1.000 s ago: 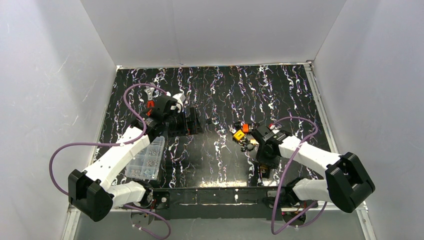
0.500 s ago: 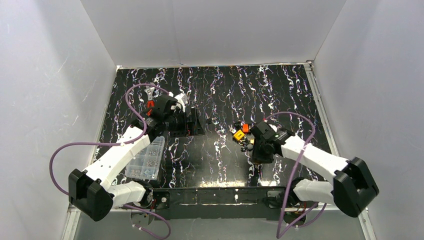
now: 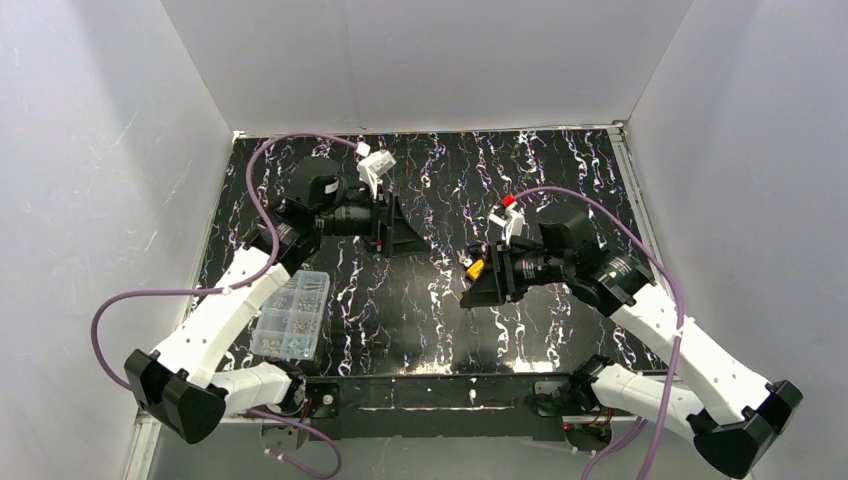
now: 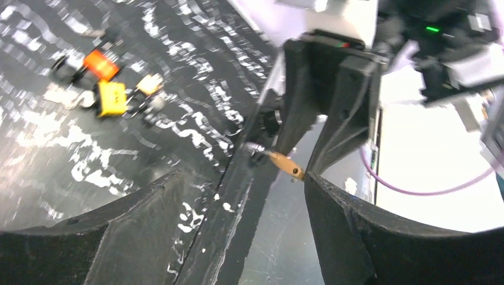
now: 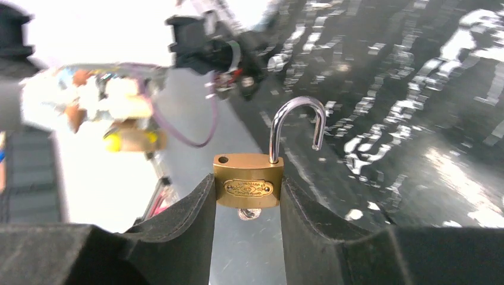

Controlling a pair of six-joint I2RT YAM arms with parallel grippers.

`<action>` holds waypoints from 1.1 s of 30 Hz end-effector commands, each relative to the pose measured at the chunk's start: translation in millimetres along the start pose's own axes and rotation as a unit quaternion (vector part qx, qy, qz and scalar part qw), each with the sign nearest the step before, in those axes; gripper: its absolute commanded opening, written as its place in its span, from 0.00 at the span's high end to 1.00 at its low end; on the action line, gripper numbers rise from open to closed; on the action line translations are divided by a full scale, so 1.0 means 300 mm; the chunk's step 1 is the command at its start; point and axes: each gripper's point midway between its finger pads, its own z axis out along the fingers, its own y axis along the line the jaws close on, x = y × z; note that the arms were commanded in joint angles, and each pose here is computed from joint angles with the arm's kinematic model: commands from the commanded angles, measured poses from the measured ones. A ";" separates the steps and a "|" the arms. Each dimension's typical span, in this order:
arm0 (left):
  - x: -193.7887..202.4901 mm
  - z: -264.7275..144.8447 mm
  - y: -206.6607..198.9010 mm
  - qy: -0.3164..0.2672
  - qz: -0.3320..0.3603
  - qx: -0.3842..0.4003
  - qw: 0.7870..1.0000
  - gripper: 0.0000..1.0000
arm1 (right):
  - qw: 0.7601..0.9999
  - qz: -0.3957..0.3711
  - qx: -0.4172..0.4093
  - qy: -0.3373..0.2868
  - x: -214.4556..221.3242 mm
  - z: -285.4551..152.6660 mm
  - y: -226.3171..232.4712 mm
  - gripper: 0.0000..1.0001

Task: Lock with the key
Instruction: Pick up the lock from the center of the board, then lock the lock.

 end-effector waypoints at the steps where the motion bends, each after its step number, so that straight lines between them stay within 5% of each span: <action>1: -0.045 -0.102 -0.273 -0.002 0.102 0.172 0.980 0.29 | 0.973 -0.090 -0.210 0.025 0.018 -0.131 0.299 0.99; 10: 0.011 -0.126 -0.453 0.040 0.137 0.278 0.950 0.42 | 0.926 -0.121 -0.356 0.031 0.010 -0.265 0.498 0.99; 33: 0.093 -0.104 -0.525 0.078 0.118 0.327 0.935 0.67 | 0.926 -0.116 -0.359 0.016 -0.037 -0.261 0.526 0.99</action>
